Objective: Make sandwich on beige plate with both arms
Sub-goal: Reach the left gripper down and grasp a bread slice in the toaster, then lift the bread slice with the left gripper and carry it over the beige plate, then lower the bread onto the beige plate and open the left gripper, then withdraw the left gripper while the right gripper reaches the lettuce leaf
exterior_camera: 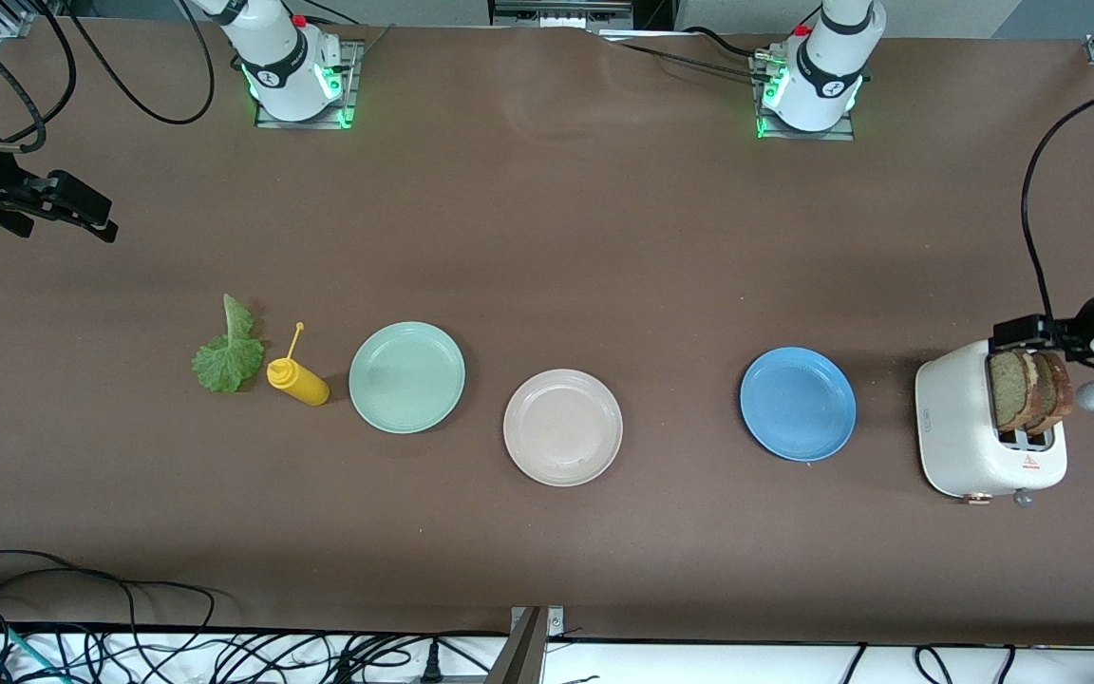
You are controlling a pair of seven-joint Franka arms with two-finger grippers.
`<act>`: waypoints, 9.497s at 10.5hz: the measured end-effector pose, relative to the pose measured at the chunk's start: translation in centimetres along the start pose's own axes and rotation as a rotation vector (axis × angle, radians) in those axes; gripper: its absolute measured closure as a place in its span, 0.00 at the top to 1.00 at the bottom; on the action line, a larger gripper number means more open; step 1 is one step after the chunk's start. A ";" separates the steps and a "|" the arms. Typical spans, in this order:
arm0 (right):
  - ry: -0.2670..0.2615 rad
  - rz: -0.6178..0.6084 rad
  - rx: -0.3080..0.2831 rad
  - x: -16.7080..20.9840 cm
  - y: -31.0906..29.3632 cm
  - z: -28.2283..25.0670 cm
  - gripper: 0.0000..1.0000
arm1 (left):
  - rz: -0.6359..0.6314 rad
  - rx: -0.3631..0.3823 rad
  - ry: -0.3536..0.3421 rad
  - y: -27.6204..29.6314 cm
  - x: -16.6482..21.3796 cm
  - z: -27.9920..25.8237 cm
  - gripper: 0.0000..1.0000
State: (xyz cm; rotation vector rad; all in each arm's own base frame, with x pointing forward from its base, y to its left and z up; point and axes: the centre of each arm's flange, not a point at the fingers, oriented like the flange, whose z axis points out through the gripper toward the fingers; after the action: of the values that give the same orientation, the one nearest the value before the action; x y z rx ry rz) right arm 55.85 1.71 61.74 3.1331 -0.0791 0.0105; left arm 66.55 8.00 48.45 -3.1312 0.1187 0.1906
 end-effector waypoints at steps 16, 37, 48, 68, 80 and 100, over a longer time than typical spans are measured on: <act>0.000 -0.002 0.000 0.0 -0.1 0.0 1.00 | 0.005 0.020 0.095 -4.9 3.7 8.8 1.00; 0.000 -0.017 0.001 -0.1 -0.9 -0.1 1.00 | 0.008 0.029 0.135 -7.4 0.3 9.7 0.14; 0.001 -0.015 0.001 -0.1 -0.8 -0.1 1.00 | -0.289 -0.348 0.218 3.2 0.1 -1.2 0.10; 0.000 -0.007 0.001 -0.1 -0.4 -0.1 1.00 | -0.613 -1.173 -0.048 35.4 6.2 24.8 0.10; -0.001 -0.007 0.001 -0.1 -0.4 -0.1 1.00 | -0.476 -1.137 0.177 35.3 8.9 28.3 0.89; -0.123 0.002 -0.021 2.2 2.8 22.6 1.00 | -0.241 -0.096 0.158 8.6 2.2 9.5 1.00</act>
State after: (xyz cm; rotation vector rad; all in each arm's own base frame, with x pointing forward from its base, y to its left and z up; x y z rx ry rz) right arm 58.05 -1.39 39.15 3.1099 -0.0822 -0.1820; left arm 66.95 -0.69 38.74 -3.2136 -0.2747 -0.0540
